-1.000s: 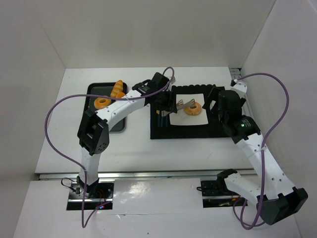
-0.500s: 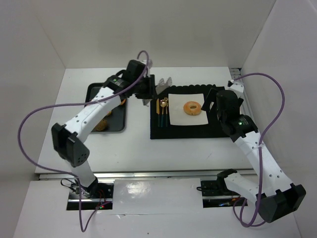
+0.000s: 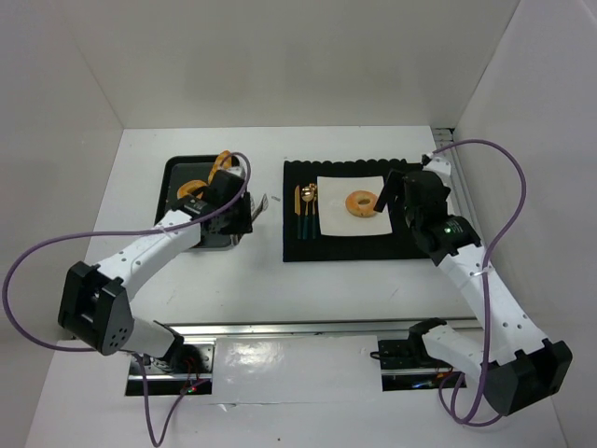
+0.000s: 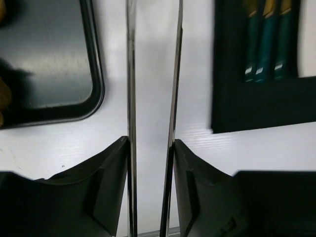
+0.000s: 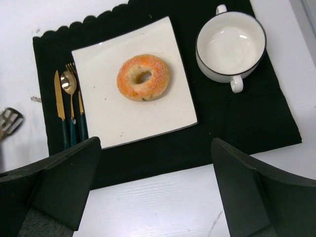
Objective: Place the bread
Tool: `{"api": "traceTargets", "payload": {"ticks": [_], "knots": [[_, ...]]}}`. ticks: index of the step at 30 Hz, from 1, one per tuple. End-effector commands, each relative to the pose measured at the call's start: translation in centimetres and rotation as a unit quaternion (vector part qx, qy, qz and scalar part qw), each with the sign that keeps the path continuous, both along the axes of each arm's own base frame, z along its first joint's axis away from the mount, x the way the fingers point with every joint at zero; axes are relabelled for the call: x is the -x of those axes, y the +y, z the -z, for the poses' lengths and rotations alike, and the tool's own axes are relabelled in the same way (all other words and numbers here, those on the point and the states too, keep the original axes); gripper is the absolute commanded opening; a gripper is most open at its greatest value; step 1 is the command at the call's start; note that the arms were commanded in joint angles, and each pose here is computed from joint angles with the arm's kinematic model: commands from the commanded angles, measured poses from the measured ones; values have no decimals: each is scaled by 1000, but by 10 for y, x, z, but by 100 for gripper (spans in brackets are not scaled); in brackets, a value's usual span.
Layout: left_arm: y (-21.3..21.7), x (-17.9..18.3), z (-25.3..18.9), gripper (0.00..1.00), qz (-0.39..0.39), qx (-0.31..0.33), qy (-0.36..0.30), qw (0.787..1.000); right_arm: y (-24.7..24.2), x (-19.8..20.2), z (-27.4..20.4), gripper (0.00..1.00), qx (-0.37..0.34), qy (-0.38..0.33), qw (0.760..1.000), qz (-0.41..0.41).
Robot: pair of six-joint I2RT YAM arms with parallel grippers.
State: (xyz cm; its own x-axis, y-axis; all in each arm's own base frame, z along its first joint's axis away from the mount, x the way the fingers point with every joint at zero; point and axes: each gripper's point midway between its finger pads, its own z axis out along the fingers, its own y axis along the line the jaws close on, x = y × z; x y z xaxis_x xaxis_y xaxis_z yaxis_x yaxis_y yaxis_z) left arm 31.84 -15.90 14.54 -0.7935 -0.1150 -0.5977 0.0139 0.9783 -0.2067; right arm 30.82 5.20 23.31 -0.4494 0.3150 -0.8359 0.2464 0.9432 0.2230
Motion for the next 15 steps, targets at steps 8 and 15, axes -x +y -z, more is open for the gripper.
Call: {"api": "traceTargets", "payload": {"ticks": [8,15], "knots": [[-18,9,33,94,-1,11,2,1000,15,-4,28,100,-26,25,999,-25],[-28,5,-26,96,22,27,-36,999,21,-15,44,100,-34,55,998,-15]]}}
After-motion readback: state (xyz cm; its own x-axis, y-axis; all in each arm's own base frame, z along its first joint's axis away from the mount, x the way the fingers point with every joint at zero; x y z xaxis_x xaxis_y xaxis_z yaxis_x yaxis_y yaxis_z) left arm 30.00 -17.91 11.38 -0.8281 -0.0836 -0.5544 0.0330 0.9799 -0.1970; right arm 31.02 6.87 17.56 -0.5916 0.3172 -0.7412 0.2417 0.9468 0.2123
